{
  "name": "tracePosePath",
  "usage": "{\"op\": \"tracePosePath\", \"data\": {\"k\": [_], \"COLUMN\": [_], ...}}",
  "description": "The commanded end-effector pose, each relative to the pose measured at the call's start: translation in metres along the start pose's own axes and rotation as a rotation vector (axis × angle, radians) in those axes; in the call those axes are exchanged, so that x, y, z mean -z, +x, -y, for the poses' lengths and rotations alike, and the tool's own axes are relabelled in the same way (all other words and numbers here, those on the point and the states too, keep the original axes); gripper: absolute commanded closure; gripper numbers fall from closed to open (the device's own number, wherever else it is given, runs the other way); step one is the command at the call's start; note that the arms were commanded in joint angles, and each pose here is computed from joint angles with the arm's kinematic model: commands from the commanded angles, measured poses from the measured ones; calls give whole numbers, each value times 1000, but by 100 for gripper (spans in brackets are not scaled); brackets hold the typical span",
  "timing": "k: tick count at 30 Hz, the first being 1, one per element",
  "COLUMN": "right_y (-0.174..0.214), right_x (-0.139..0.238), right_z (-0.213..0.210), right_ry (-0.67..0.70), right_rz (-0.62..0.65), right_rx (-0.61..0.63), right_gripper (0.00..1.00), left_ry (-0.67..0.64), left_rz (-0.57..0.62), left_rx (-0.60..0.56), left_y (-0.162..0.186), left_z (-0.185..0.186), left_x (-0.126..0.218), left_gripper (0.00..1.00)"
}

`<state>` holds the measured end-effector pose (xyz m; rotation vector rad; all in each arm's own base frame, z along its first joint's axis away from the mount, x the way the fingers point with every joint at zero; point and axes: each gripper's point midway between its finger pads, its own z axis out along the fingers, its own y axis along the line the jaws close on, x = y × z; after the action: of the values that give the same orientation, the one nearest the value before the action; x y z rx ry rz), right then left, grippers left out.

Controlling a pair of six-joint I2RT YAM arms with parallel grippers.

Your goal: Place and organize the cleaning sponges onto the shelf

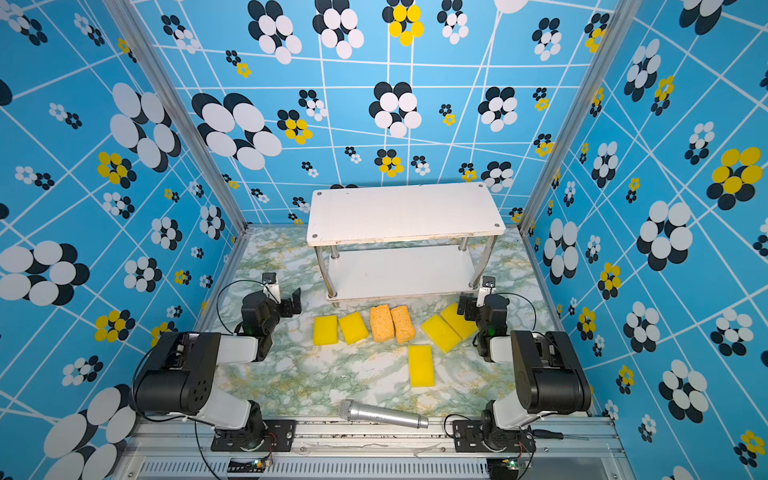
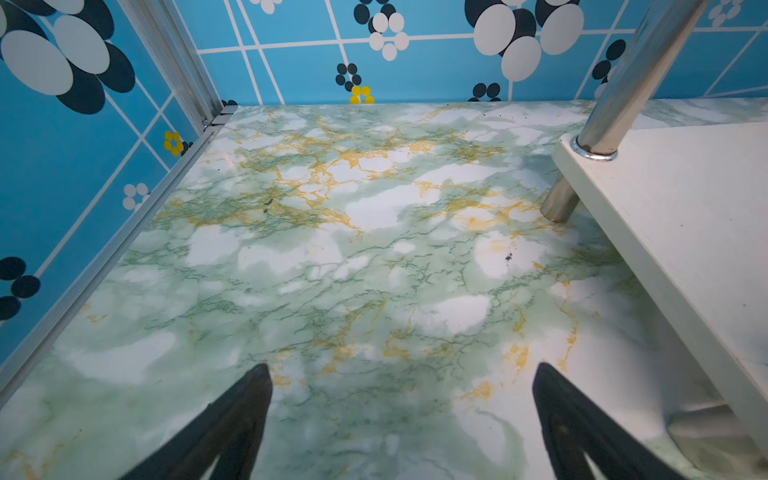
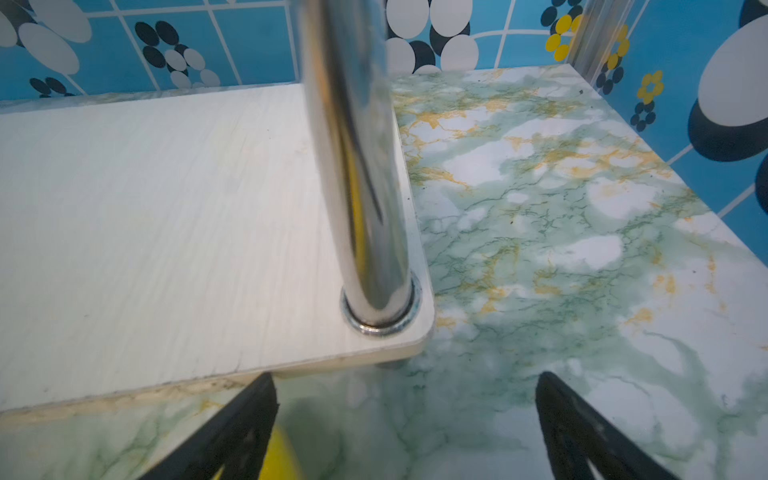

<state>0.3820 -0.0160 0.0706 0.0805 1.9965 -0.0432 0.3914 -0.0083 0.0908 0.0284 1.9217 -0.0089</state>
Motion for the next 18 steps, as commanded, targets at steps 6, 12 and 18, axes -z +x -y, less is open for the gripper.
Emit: {"op": "tracePosePath", "data": {"k": [6,12,18], "right_y": [-27,-30,-41], "right_x": [-3,6,21], "right_z": [-8,-9,-6], "right_ry": [-29,-42,-26], "right_rz": [86,133,161], "right_rx": [9,11,3], "right_gripper": [1,1,1], "left_ry": [-10,-9,-7], "left_rz": [12,28,37], "left_rx": [10,10,10], "left_y": [-6,-6,-7], "left_z": [-2,-1,-1], "left_x": [-5,-2,-1], "left_gripper": [1,1,1]}}
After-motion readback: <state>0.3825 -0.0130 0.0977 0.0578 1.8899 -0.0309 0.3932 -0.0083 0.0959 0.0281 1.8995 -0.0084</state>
